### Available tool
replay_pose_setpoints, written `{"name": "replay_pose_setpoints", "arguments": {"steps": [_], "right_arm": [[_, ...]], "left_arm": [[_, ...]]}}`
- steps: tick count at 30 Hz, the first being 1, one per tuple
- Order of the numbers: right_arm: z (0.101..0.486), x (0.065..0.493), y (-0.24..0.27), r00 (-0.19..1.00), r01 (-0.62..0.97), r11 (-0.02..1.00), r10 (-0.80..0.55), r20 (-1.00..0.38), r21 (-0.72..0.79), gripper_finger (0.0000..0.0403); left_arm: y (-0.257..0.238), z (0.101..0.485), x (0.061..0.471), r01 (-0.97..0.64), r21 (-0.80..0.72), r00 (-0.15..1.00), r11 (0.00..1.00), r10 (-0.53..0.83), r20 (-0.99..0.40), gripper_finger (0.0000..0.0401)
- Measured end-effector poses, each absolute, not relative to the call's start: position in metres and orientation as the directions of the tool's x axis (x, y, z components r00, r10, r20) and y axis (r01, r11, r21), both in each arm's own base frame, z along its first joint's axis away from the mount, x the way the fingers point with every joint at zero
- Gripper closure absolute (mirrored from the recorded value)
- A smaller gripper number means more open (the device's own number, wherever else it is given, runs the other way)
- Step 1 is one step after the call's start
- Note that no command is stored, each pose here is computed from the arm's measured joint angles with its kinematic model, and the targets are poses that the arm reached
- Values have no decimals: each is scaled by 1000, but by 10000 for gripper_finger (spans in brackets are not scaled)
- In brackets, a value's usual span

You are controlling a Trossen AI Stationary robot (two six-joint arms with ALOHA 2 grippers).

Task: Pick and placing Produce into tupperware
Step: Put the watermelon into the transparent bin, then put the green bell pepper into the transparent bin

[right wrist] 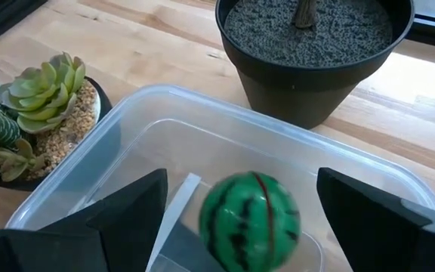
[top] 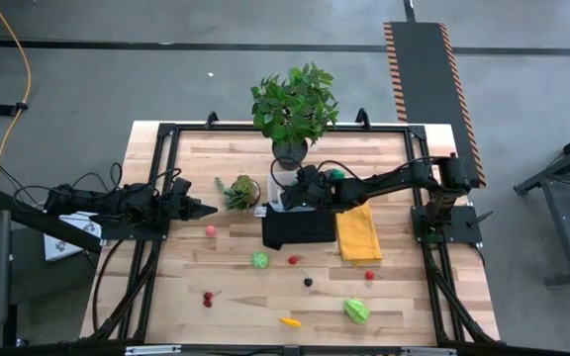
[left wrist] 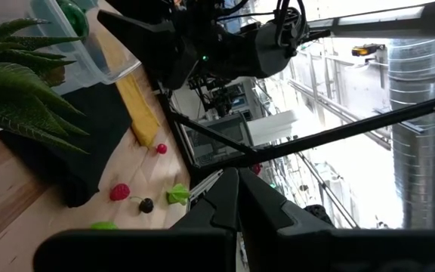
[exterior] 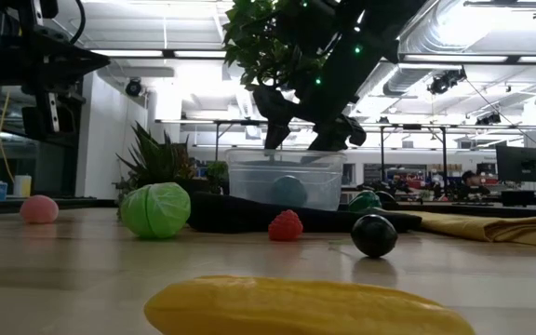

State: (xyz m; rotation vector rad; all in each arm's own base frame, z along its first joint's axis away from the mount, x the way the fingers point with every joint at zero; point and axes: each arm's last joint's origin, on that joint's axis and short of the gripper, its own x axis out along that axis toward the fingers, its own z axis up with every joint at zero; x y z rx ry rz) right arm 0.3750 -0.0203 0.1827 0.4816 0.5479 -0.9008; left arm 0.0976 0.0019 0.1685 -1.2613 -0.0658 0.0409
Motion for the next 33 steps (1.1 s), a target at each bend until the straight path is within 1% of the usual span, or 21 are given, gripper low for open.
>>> {"name": "replay_pose_setpoints", "arguments": {"steps": [18, 23, 28, 33], "right_arm": [[205, 361, -15, 501, 824, 550, -588, -635, 141, 70], [212, 355, -3, 511, 807, 576, -570, -643, 130, 70], [218, 351, 15, 544, 781, 601, -519, -660, 170, 71], [236, 336, 29, 565, 766, 611, -487, -666, 203, 71]], "left_arm": [[2, 168, 98, 5, -953, 997, 304, 67, 26, 400], [2, 168, 98, 5, -952, 997, 305, 67, 26, 400], [2, 168, 98, 5, -952, 997, 305, 67, 26, 400], [2, 168, 98, 5, -951, 997, 308, 67, 26, 400]]}}
